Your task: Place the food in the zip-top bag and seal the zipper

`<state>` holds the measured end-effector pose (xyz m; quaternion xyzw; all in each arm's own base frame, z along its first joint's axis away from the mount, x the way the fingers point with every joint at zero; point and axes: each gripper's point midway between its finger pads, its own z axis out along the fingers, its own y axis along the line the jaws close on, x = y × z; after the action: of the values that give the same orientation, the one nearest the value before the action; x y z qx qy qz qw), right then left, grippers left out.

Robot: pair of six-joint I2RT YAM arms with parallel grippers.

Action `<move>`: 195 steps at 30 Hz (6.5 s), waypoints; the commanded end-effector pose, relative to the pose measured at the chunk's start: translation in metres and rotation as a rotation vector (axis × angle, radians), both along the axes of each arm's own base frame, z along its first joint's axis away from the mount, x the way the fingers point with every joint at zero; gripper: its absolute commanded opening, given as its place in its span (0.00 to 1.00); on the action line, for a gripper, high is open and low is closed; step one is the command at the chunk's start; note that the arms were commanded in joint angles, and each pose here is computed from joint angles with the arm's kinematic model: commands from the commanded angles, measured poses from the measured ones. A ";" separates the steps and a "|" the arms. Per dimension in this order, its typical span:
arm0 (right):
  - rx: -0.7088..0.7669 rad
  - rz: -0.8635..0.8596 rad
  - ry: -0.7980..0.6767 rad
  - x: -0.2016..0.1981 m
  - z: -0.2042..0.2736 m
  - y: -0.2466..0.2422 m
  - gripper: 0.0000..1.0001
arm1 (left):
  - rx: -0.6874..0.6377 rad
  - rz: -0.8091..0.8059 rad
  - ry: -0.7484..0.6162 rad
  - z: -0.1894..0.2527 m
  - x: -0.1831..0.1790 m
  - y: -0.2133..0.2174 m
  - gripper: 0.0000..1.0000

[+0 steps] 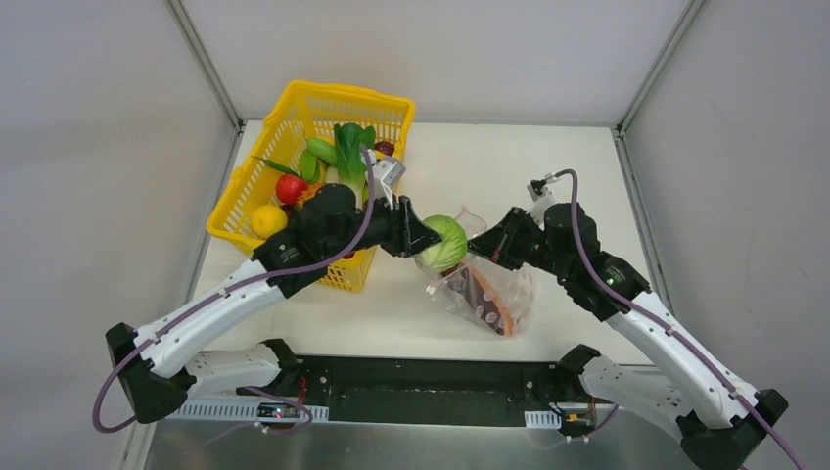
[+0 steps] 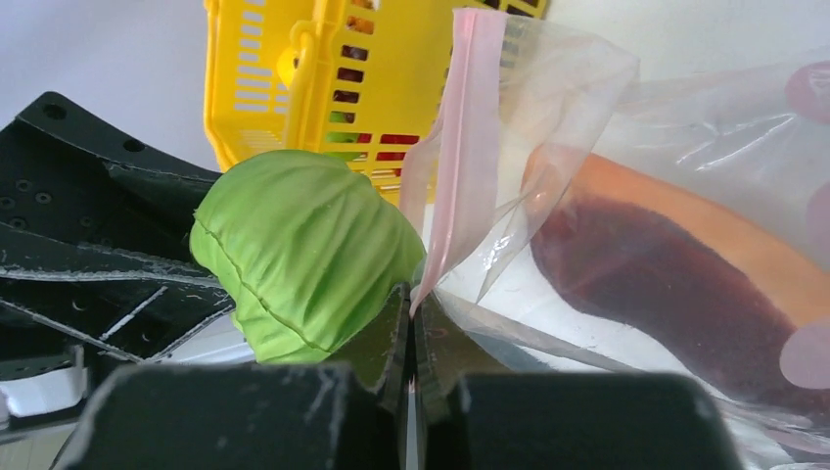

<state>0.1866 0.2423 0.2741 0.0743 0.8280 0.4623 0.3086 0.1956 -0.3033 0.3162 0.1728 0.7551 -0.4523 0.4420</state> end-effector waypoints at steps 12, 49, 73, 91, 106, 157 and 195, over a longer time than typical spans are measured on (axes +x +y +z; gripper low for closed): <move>0.134 0.072 -0.120 -0.012 0.042 0.007 0.00 | 0.065 0.050 0.058 -0.026 0.015 -0.010 0.32; 0.126 0.158 -0.150 -0.011 0.053 0.022 0.00 | 0.016 -0.189 0.070 -0.016 -0.009 -0.047 0.53; 0.100 0.027 -0.207 -0.006 0.050 -0.004 0.00 | 0.191 0.158 -0.022 -0.023 0.014 0.028 0.80; 0.101 0.078 -0.189 -0.014 0.047 0.000 0.01 | 0.255 0.083 0.080 -0.051 0.020 -0.005 0.25; -0.102 0.040 -0.221 0.010 0.055 -0.007 0.06 | 0.089 0.175 -0.011 -0.019 0.026 0.007 0.00; -0.227 -0.038 -0.103 0.057 0.051 0.011 0.35 | 0.009 0.124 0.012 -0.004 0.011 0.003 0.00; -0.889 -0.406 -0.362 0.077 0.128 -0.120 0.00 | -0.067 0.079 -0.082 0.061 0.034 -0.037 0.00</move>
<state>0.2627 0.1565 0.3552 -0.0261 0.8907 0.0260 0.4531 0.2321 -0.3169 0.3294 0.1234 0.7747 -0.3984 0.4754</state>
